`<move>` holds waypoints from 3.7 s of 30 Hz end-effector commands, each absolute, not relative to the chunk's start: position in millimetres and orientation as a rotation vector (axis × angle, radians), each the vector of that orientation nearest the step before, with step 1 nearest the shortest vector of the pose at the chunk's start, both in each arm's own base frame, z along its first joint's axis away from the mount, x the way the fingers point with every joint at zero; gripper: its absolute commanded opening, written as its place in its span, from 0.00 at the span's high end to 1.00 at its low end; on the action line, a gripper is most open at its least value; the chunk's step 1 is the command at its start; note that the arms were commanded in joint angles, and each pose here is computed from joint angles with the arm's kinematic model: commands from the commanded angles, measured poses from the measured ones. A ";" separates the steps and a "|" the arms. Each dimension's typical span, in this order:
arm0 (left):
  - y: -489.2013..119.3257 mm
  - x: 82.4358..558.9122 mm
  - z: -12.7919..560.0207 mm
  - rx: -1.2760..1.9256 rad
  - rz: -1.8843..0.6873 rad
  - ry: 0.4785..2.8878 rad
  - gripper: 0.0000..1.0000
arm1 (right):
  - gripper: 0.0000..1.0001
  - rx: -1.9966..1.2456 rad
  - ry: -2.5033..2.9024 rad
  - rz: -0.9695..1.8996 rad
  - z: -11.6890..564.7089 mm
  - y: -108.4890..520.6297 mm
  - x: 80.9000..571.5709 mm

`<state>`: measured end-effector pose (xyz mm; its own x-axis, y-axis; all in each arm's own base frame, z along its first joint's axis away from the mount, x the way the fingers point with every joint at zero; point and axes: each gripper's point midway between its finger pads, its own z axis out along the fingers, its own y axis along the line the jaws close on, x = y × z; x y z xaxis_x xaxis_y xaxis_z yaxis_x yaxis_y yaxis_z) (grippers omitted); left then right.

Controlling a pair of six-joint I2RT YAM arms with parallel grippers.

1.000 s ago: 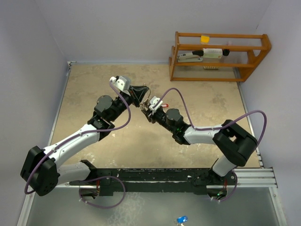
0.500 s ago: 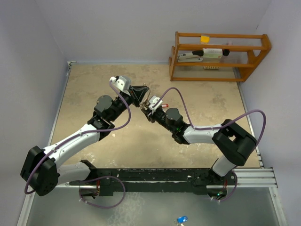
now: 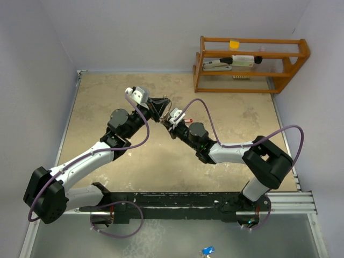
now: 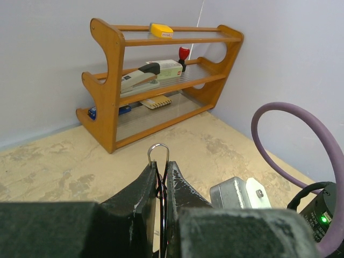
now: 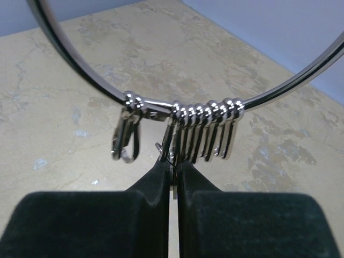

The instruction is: Remove the keys from the keyring

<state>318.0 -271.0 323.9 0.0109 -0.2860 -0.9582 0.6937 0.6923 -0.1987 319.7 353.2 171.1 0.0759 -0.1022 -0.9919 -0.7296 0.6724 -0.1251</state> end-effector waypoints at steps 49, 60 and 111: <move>-279.7 287.8 290.2 0.696 -0.742 1.259 0.41 | 1.00 -0.700 1.878 0.071 300.0 217.7 269.6; -298.2 254.6 325.1 0.754 -0.937 1.023 0.36 | 1.00 -0.810 1.888 -0.021 310.4 232.4 260.4; -316.4 232.3 324.1 0.747 -1.194 0.834 0.60 | 1.00 -1.013 1.756 -0.273 346.3 255.2 255.1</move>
<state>238.1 -317.8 312.8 0.1422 -0.4405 -0.8864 0.9701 0.2399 0.0364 254.1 259.5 322.5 -0.1265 -0.7674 -0.6286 -0.5463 0.5828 -0.6015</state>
